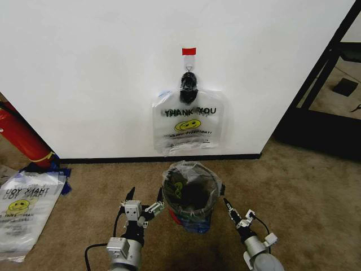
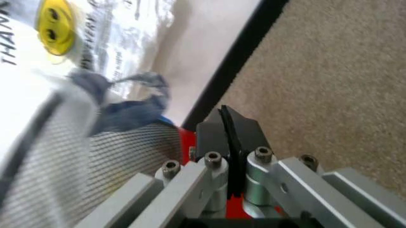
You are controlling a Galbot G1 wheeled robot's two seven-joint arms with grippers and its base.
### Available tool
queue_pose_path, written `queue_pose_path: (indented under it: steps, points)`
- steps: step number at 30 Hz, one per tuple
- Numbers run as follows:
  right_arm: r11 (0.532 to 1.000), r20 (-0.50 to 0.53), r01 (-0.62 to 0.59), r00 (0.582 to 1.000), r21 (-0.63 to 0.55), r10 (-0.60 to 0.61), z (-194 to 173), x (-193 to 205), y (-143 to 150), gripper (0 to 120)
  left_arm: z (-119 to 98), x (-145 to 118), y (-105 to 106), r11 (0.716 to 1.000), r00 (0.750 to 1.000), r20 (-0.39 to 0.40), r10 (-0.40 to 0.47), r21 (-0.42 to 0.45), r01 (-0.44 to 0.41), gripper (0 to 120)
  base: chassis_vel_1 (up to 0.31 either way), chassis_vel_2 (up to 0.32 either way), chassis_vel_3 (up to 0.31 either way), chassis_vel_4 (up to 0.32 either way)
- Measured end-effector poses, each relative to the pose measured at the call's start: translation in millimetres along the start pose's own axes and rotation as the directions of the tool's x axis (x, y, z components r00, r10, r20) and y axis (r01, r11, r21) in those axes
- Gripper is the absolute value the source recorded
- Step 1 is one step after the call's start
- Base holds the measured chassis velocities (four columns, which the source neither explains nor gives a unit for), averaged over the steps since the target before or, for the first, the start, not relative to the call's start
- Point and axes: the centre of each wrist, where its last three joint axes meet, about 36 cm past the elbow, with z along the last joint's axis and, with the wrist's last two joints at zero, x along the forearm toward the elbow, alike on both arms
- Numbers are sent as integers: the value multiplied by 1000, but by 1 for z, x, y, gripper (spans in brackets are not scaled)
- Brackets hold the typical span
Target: Pick up the garbage bag from the wall and place it over the trash bin.
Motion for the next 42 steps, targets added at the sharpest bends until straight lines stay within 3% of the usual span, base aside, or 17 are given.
queue_pose_path:
  steps: [6, 16, 18, 21, 23, 30, 42]
  points:
    - [998, -19, 60, 998, -10, -60, 1, 17, 9, 19, 1, -1, -1, 1000, 1000, 0, 3, 2, -3, 100, 0, 0, 0, 0]
    - [990, 19, 127, 992, -58, -126, 8, 10, 29, 53, 3, 0, 0, 1000, 1000, -6, 0, 0, 0, 100, 0, 0, 0, 0]
    - [990, 17, 130, 991, -53, -130, 8, 8, 29, 53, 3, -1, 0, 1000, 1000, -7, -1, -1, 1, 100, 0, 0, 0, 0]
    - [990, 11, 130, 992, -47, -129, 8, 1, 26, 37, 4, -2, 0, 1000, 1000, -8, -1, -1, 1, 100, 0, 0, 0, 0]
    - [990, 12, 132, 991, -47, -131, 8, -2, 26, 34, 5, -2, -1, 1000, 1000, -9, 1, -1, -1, 100, 0, 0, 0, 0]
    - [990, 16, 137, 991, -39, -137, 5, -19, 25, 4, 6, -2, -1, 1000, 1000, -13, 2, -2, -2, 100, 0, 0, 0, 0]
    - [992, 8, 123, 992, -19, -123, 5, -11, 20, 0, 8, -2, -3, 1000, 1000, -18, 5, 4, -5, 100, 0, 0, 0, 0]
